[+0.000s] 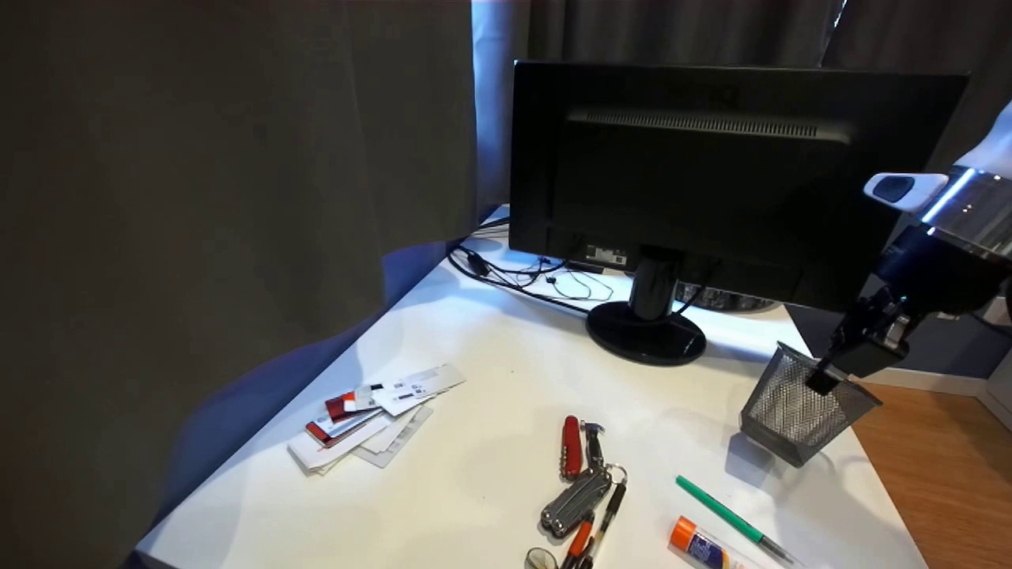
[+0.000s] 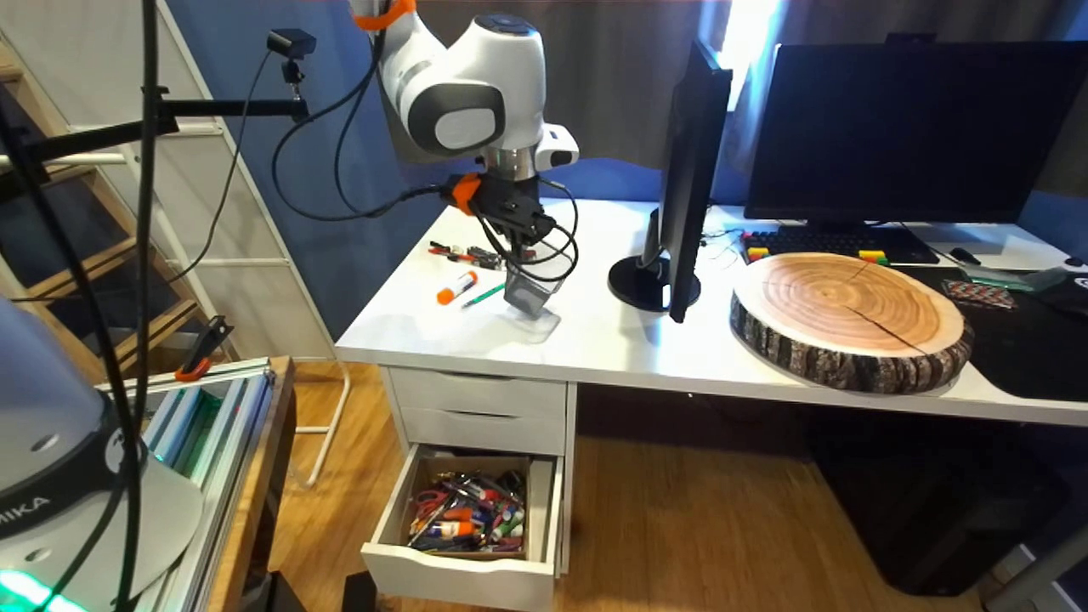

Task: Turn the stationary holder upright, put the paper glue and green marker in the stationary holder

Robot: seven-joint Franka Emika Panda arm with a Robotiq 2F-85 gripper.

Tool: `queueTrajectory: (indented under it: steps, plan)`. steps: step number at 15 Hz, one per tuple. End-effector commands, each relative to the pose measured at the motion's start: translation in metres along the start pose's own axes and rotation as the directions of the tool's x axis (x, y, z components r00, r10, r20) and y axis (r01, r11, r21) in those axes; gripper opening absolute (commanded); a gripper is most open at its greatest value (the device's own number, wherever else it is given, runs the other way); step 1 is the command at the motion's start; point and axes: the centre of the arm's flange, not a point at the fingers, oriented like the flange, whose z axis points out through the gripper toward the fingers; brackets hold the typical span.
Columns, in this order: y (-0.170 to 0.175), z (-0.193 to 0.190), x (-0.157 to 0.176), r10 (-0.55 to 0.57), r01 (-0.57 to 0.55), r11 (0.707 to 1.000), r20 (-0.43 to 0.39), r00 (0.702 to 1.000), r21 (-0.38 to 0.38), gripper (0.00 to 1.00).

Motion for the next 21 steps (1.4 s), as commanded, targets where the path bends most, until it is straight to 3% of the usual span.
queueTrajectory:
  steps: [1, 9, 15, 16, 18, 21]
  plan:
    - [0.004, -0.005, 0.005, -0.028, 0.029, 0.989, 0.010, 1.000, -0.148, 0.02]
    - [-0.005, 0.011, 0.005, -0.088, 0.108, 0.970, 0.099, 0.991, -0.219, 0.03]
    - [-0.013, 0.025, 0.000, -0.092, 0.119, 0.973, 0.137, 0.986, -0.198, 0.04]
    - [-0.014, 0.027, -0.001, -0.091, 0.117, 0.974, 0.140, 0.986, -0.194, 0.31]
    - [-0.015, 0.026, -0.001, -0.083, 0.110, 0.973, 0.139, 0.987, -0.201, 0.37]
    - [-0.021, 0.002, 0.003, -0.065, 0.087, 0.973, 0.108, 0.992, -0.213, 0.59]
